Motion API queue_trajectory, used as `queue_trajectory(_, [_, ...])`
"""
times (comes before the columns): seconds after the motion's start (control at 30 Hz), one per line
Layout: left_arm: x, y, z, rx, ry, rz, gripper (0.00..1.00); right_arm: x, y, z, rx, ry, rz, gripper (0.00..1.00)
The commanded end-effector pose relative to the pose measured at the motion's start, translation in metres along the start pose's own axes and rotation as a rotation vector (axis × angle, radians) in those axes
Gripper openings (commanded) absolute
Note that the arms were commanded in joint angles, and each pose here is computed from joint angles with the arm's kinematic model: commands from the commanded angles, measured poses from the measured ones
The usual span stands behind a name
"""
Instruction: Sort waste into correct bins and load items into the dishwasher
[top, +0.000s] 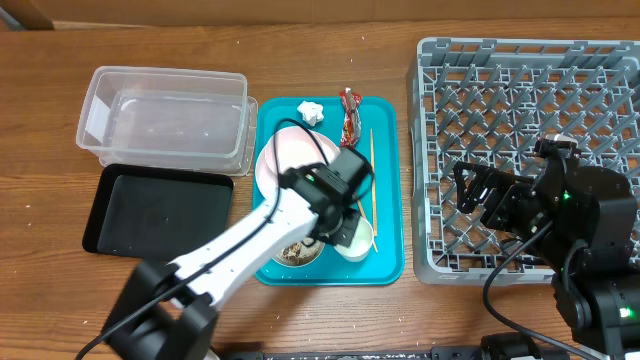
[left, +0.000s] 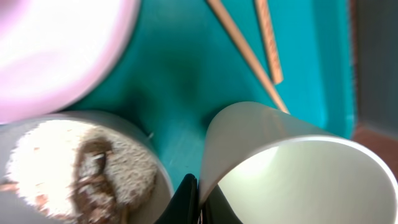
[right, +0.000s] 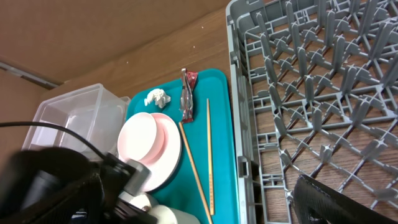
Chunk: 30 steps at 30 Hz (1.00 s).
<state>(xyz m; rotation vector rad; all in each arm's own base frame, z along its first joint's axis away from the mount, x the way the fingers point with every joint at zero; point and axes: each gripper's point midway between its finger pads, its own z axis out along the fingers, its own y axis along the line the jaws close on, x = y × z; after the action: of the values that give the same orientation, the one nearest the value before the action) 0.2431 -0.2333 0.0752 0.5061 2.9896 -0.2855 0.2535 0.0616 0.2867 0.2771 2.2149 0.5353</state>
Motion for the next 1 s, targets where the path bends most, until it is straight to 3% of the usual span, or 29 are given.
queue_trajectory(0.0, [-0.03,-0.01,-0.068,0.231,-0.147,-0.025,0.04,-0.01,0.005,-0.007,-0.008,-0.034,-0.003,1.0])
queue_trajectory(0.1, [-0.04,-0.01,-0.112,0.493,-0.221,-0.016,0.04,-0.008,0.012,-0.008,-0.047,-0.022,-0.022,1.0])
queue_trajectory(0.23, [-0.047,-0.009,-0.187,0.954,-0.363,0.101,0.04,0.005,0.068,-0.018,-0.377,0.042,-0.231,1.0])
queue_trajectory(0.4, [-0.046,0.01,-0.232,1.224,-0.452,0.112,0.04,0.014,0.123,-0.038,-0.757,0.111,-0.327,0.94])
queue_trajectory(0.53, [-0.04,0.003,-0.245,1.312,-0.451,0.147,0.04,0.022,0.142,-0.033,-0.903,0.19,-0.341,0.9])
queue_trajectory(0.87, [-0.032,-0.018,-0.242,1.336,-0.396,0.194,0.04,0.045,0.19,-0.039,-1.2,0.29,-0.456,0.87])
queue_trajectory(0.97, [-0.031,-0.023,-0.242,1.341,-0.388,0.212,0.04,0.055,0.204,-0.043,-1.247,0.296,-0.499,0.8])
